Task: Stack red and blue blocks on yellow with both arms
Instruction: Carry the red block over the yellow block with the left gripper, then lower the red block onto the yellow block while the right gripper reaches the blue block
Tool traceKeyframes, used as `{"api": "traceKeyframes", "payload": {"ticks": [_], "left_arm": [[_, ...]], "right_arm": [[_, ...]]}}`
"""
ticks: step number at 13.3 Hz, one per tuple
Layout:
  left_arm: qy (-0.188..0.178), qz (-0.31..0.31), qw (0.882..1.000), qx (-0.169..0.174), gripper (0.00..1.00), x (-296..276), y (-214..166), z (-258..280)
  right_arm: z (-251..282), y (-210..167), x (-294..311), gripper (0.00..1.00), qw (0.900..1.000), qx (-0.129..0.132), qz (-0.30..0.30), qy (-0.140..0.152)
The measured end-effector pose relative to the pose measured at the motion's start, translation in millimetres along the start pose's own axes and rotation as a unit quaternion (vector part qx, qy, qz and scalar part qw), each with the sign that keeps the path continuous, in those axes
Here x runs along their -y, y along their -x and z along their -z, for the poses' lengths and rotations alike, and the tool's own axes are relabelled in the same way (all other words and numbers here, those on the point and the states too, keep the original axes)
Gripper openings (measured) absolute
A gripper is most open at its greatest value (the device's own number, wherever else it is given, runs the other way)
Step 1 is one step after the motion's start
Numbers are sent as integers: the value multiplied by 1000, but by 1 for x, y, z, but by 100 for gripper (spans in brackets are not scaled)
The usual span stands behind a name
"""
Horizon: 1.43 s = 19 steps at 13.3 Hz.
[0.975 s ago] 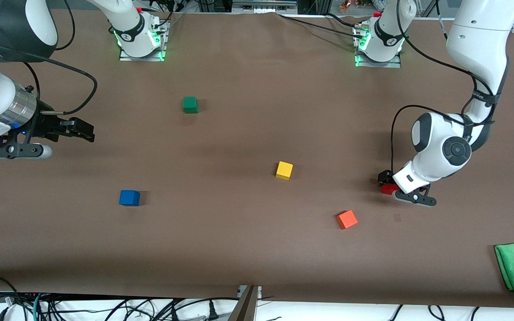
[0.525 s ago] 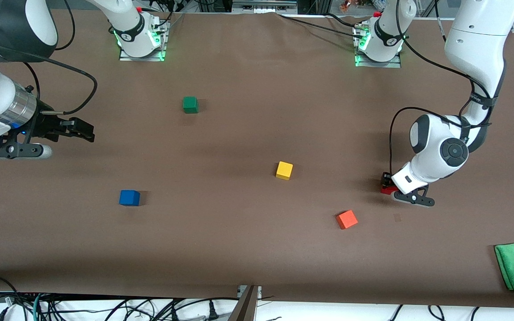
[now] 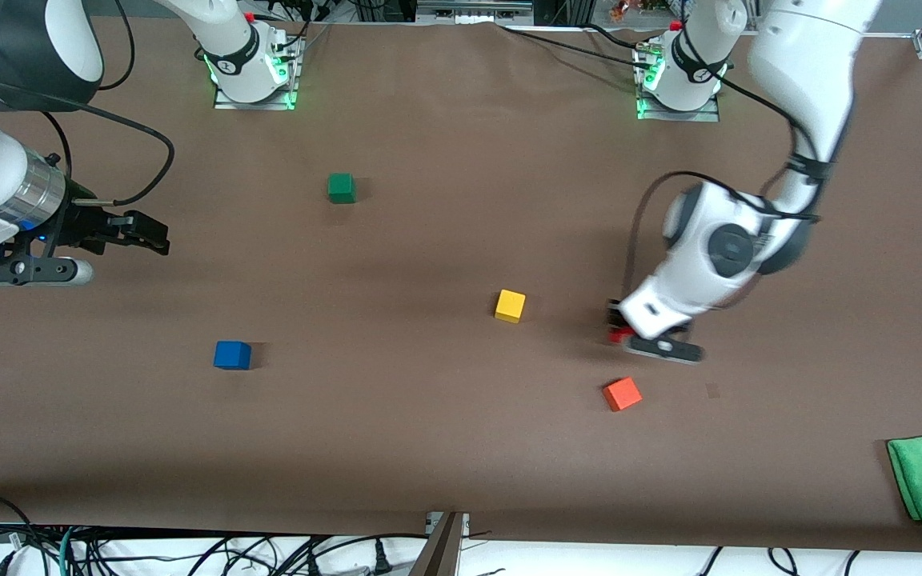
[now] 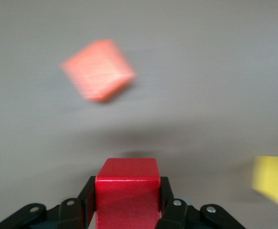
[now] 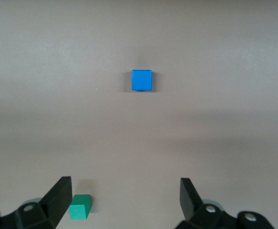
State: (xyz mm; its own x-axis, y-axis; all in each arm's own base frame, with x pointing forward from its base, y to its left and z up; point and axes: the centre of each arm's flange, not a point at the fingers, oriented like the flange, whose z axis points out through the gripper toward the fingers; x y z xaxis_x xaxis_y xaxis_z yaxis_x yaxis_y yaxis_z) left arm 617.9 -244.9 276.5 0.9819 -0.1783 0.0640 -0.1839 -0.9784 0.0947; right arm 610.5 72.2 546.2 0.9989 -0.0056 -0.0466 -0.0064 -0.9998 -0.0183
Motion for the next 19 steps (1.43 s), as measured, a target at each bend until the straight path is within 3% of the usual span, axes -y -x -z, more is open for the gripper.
{"api": "traceKeyframes", "payload": {"ticks": [3, 6, 19], "left_arm": [[3, -23, 1000, 19, 55, -94, 2, 11], [0, -15, 999, 37, 55, -148, 14, -20], [-24, -51, 998, 27, 55, -175, 13, -40]], "right_arm": [[0, 0, 0, 100, 1000, 0, 0, 0], [0, 0, 0, 100, 1000, 0, 0, 0], [-37, -13, 7, 100, 999, 27, 17, 8]]}}
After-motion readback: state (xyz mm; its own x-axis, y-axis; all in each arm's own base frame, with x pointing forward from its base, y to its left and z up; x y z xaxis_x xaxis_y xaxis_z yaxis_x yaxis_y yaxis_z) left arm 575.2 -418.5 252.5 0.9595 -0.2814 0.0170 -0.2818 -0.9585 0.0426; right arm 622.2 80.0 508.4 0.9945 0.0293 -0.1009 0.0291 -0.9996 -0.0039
